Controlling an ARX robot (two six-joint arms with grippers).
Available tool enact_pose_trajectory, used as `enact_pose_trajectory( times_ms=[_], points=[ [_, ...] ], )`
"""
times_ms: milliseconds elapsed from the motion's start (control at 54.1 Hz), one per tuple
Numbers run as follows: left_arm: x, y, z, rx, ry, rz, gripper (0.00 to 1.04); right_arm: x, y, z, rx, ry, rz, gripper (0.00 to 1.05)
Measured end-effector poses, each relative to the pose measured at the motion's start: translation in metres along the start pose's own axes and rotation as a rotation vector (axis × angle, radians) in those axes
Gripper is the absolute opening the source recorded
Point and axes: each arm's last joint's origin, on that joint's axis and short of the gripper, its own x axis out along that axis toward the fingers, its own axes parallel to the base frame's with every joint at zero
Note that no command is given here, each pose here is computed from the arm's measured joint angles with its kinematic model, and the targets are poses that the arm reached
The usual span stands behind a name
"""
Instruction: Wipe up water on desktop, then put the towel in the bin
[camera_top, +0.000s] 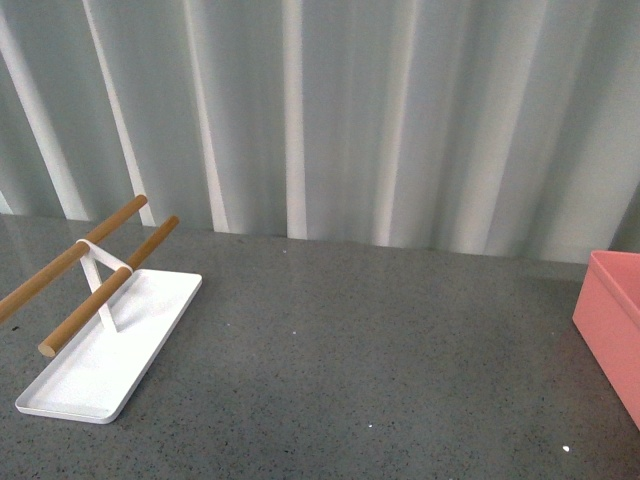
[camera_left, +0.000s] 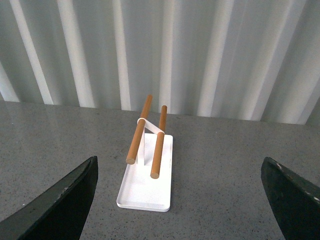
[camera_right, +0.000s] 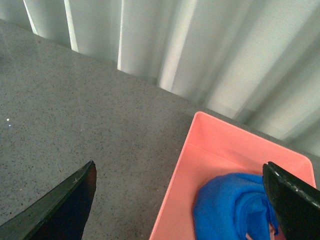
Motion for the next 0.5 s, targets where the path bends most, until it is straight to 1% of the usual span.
enact_pose_trajectory(
  times_ms=[56,93,111,167,204,259,315,333,389,407,500],
  points=[
    [0.000,0.000,0.000,0.000,0.000,0.000,0.98,-0.009,0.003,-0.005,0.013,-0.018,-0.017,0.97],
    [0.000,0.000,0.000,0.000,0.000,0.000,0.98,-0.014,0.004,-0.007,0.044,-0.086,-0.096,0.92],
    [0.000,0.000,0.000,0.000,0.000,0.000,0.98,-0.015,0.005,-0.008,0.052,-0.105,-0.117,0.90],
    [0.000,0.000,0.000,0.000,0.000,0.000,0.98,-0.020,0.010,-0.011,0.107,-0.208,-0.199,0.79],
    [0.000,0.000,0.000,0.000,0.000,0.001,0.98,-0.023,0.014,-0.013,0.136,-0.244,-0.208,0.74],
    [0.000,0.000,0.000,0.000,0.000,0.000,0.98,-0.026,0.024,-0.018,0.193,-0.271,-0.200,0.60],
    [0.000,0.000,0.000,0.000,0.000,0.000,0.98,-0.029,0.033,-0.026,0.220,-0.269,-0.193,0.45],
    [0.000,0.000,0.000,0.000,0.000,0.000,0.98,-0.029,0.034,-0.027,0.221,-0.269,-0.192,0.44],
    [0.000,0.000,0.000,0.000,0.000,0.000,0.98,-0.031,0.039,-0.031,0.230,-0.267,-0.191,0.33],
    [0.000,0.000,0.000,0.000,0.000,0.000,0.98,-0.032,0.039,-0.031,0.231,-0.268,-0.190,0.31],
    [0.000,0.000,0.000,0.000,0.000,0.001,0.98,-0.035,0.046,-0.036,0.236,-0.271,-0.187,0.13]
  ],
)
